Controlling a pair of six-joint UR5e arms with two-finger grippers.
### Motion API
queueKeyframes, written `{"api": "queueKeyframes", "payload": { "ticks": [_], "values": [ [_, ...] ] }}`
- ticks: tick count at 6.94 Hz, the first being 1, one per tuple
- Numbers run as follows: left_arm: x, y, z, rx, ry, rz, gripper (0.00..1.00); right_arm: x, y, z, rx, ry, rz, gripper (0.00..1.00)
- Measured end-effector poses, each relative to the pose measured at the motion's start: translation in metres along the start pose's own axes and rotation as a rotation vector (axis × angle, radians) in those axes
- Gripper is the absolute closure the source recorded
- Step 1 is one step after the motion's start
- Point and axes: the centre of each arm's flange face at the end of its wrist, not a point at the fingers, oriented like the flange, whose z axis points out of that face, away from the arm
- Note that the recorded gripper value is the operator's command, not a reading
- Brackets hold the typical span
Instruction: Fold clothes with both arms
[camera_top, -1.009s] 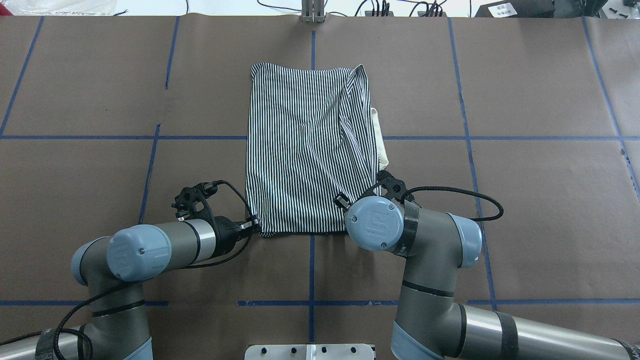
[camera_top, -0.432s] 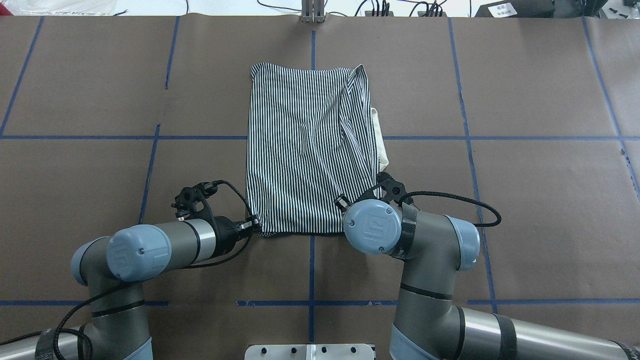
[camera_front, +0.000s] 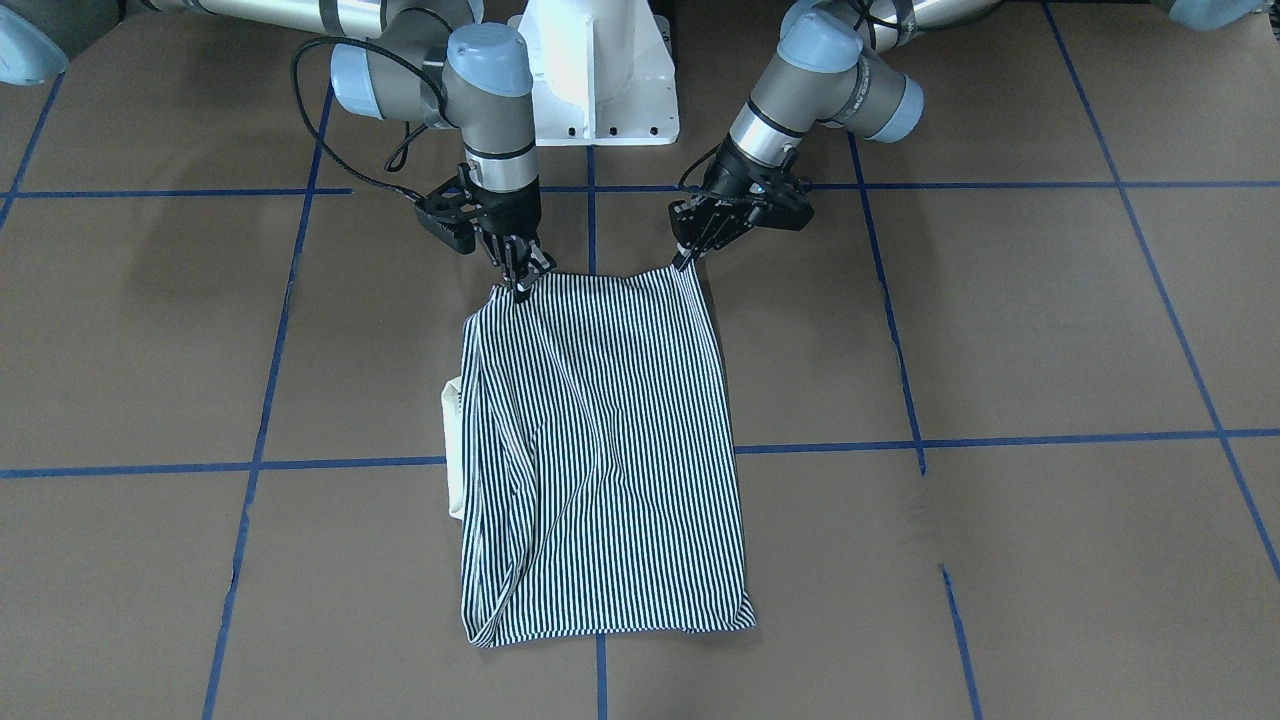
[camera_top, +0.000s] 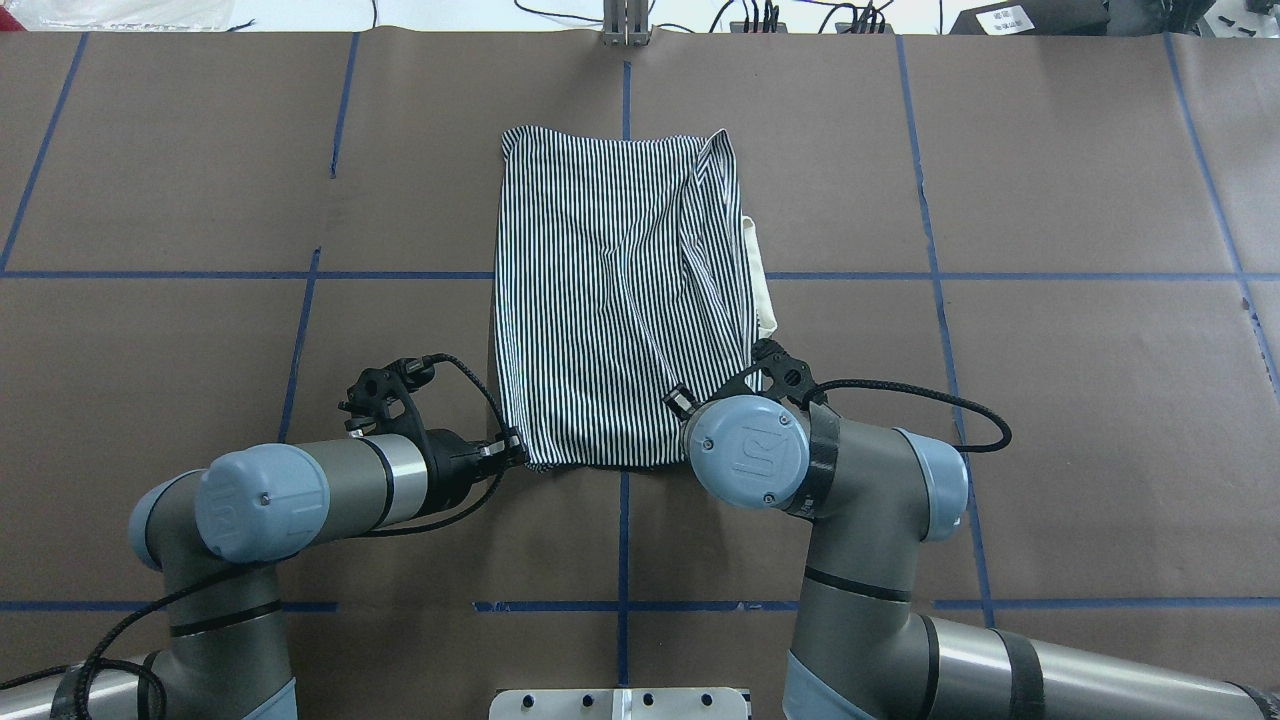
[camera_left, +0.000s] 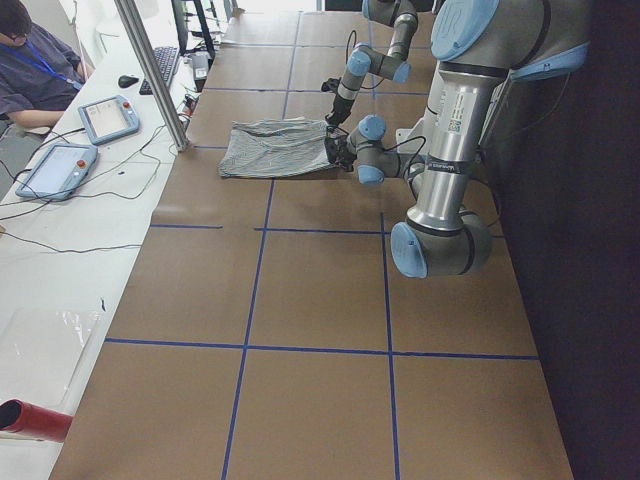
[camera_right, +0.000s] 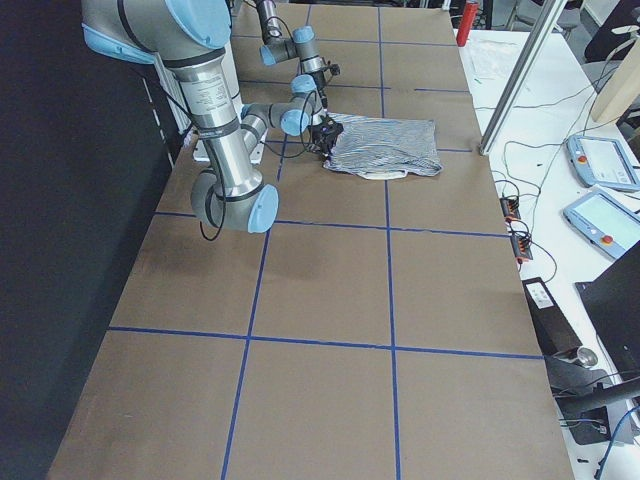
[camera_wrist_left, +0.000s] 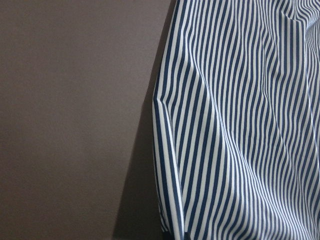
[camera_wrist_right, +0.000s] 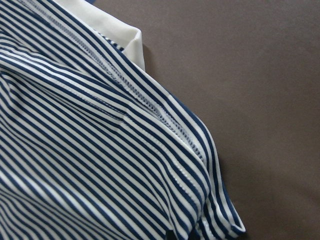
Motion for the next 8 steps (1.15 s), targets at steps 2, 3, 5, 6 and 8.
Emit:
{"api": "queueKeyframes", "payload": {
  "ticks": [2,3,5,6,8],
  "values": [
    [0.048,0.008,-0.071,-0.043,-0.011,0.007,1.0,-0.001,-0.005,-0.077,-0.024,-0.025,0.01,1.0],
    [0.068,0.014,-0.11,-0.055,-0.03,0.009,1.0,0.006,-0.005,-0.121,-0.037,-0.024,0.017,1.0],
    [0.084,0.019,-0.139,-0.06,-0.076,0.011,1.0,0.016,-0.001,-0.148,-0.043,-0.009,0.01,1.0],
    [0.089,0.011,-0.13,-0.041,-0.094,0.026,1.0,0.013,-0.001,-0.141,-0.029,0.001,0.007,1.0],
    [0.101,-0.036,-0.103,0.04,-0.129,0.088,1.0,-0.018,-0.024,-0.124,0.021,-0.015,0.022,1.0]
  ]
}}
